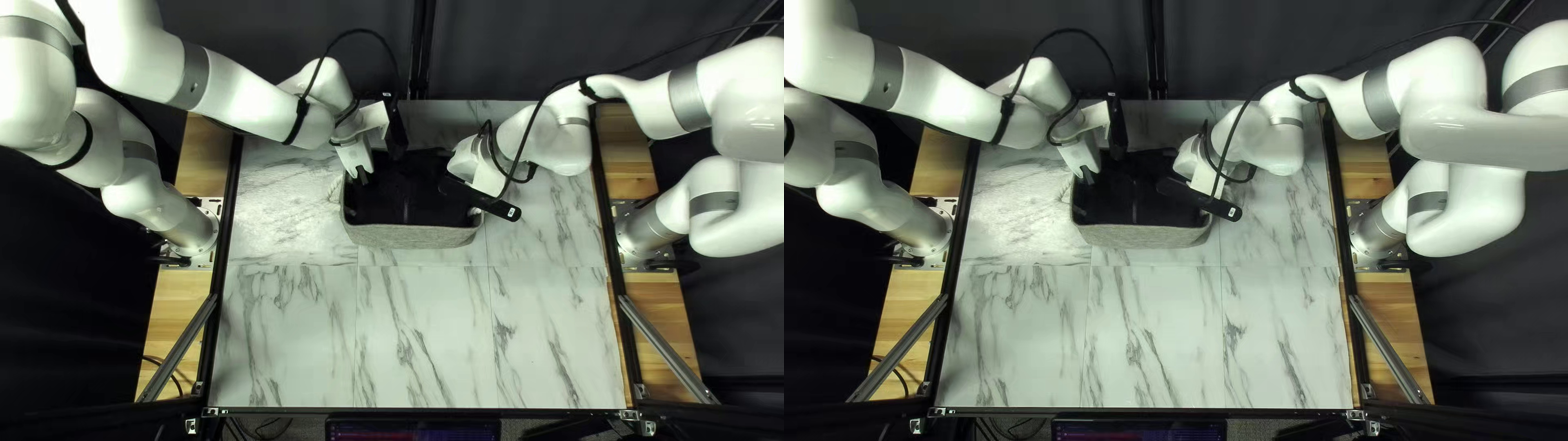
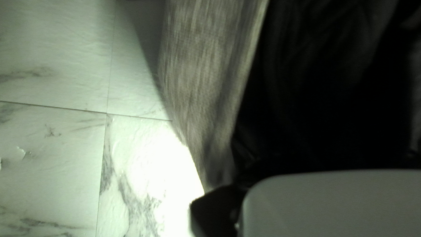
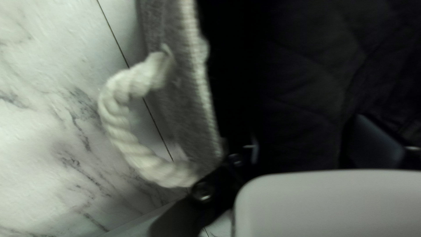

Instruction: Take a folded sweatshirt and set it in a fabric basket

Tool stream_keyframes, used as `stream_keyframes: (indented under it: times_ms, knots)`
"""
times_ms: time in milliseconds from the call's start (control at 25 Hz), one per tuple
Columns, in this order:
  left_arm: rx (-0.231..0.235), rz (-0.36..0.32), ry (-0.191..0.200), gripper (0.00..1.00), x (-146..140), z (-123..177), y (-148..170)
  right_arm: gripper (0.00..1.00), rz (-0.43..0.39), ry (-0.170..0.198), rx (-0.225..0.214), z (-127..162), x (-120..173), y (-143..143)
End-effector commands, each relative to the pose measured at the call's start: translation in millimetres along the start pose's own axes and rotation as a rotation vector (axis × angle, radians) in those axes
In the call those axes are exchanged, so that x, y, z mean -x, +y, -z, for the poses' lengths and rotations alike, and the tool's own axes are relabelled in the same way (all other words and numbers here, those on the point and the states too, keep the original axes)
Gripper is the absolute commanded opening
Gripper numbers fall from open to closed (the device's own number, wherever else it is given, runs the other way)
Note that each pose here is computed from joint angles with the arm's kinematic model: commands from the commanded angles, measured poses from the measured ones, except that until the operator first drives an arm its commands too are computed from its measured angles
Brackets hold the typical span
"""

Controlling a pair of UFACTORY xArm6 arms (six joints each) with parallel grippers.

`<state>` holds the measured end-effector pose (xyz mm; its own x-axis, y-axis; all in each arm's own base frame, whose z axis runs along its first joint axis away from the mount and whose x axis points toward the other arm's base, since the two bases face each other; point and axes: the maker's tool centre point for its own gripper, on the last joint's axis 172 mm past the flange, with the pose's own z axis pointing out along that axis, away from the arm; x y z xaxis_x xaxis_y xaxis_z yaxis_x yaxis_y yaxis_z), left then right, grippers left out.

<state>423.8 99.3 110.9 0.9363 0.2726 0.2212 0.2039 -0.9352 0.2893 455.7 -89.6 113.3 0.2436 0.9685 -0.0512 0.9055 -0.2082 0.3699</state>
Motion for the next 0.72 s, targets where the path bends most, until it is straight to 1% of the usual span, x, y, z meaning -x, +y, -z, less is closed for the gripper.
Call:
stream_keyframes:
  times_ms: [40,200,280,440,560,640,680,720]
  knots:
    - [-0.001,-0.016,0.019,1.0,3.2,19.4,9.9,1.0,-0.005,-0.004,0.021,19.8,-3.8,2.2]
    - [-0.005,-0.017,0.019,1.0,3.3,14.9,4.2,1.0,-0.013,-0.009,0.028,18.7,-2.6,1.2]
    - [-0.006,-0.019,0.023,1.0,4.8,17.3,4.3,1.0,-0.017,-0.014,0.038,22.9,-2.2,2.8]
    - [-0.019,-0.042,0.055,1.0,-2.2,51.8,25.3,1.0,-0.038,-0.019,0.076,52.1,2.2,7.2]
    - [-0.031,-0.059,0.069,1.0,-6.7,68.7,38.9,1.0,-0.051,-0.024,0.103,69.1,4.7,5.8]
    - [-0.037,-0.074,0.082,1.0,-7.9,85.0,55.0,1.0,-0.064,-0.021,0.122,81.4,6.8,4.9]
    - [-0.039,-0.078,0.085,1.0,-8.1,88.3,58.2,1.0,-0.07,-0.019,0.126,83.5,7.3,4.7]
    - [-0.047,-0.087,0.09,1.0,-8.5,101.4,67.9,1.0,-0.086,-0.015,0.13,90.7,10.3,4.1]
